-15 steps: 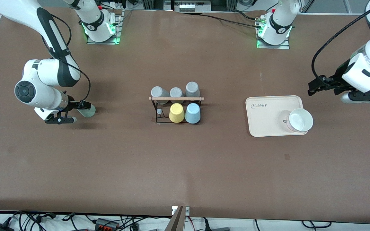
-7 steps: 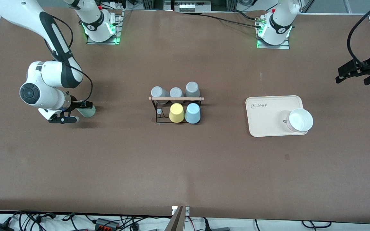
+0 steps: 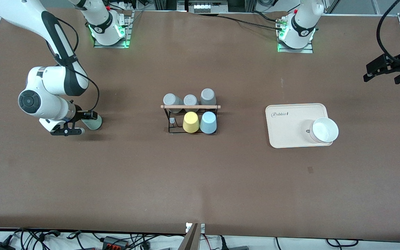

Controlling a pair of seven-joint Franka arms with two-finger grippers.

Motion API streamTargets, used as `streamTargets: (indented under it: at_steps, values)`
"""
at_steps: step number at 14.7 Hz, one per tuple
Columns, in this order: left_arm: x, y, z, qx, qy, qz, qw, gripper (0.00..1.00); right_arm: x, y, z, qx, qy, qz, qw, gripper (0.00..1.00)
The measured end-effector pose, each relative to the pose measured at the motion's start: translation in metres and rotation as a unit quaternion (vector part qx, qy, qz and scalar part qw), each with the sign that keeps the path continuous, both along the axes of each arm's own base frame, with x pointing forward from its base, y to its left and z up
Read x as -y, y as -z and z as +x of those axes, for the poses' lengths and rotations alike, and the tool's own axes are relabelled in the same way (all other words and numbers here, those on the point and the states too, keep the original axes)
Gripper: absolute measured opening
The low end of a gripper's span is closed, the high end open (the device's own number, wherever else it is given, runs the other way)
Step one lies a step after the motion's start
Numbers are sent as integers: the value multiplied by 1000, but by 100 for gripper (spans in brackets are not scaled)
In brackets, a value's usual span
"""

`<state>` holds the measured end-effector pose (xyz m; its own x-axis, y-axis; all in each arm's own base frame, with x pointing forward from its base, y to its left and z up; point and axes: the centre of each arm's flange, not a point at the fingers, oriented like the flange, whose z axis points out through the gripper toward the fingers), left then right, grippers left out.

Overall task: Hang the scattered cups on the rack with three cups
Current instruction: 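Grasp the pale teal cup with the right gripper and lift it, then carry the teal cup to the rack and lower it beside the yellow cup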

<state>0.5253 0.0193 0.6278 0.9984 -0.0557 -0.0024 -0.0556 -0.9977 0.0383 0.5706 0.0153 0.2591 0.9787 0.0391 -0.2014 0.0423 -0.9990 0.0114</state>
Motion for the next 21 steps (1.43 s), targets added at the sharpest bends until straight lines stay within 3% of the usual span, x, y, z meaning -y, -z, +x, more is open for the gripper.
streamTargets:
  at_steps: [3, 5, 7, 15, 21]
  values:
    - [6, -15, -11, 10, 3, 0, 1000, 100, -34, -67, 31, 3, -8, 23, 1000, 66]
    - [6, -19, -13, 13, -12, 2, 1000, 100, -71, -101, 42, 10, -2, 52, 999, 66]
    - [4, -17, -12, 10, -35, 12, 999, 100, -114, -125, 46, 21, 18, 56, 998, 66]
    - [11, -10, -5, -7, -41, 17, 999, 100, -294, -154, 26, 35, 134, 31, 990, 66]
    - [14, -10, -3, -11, -31, 17, 999, 100, -350, -138, 24, 35, 181, 22, 983, 66]
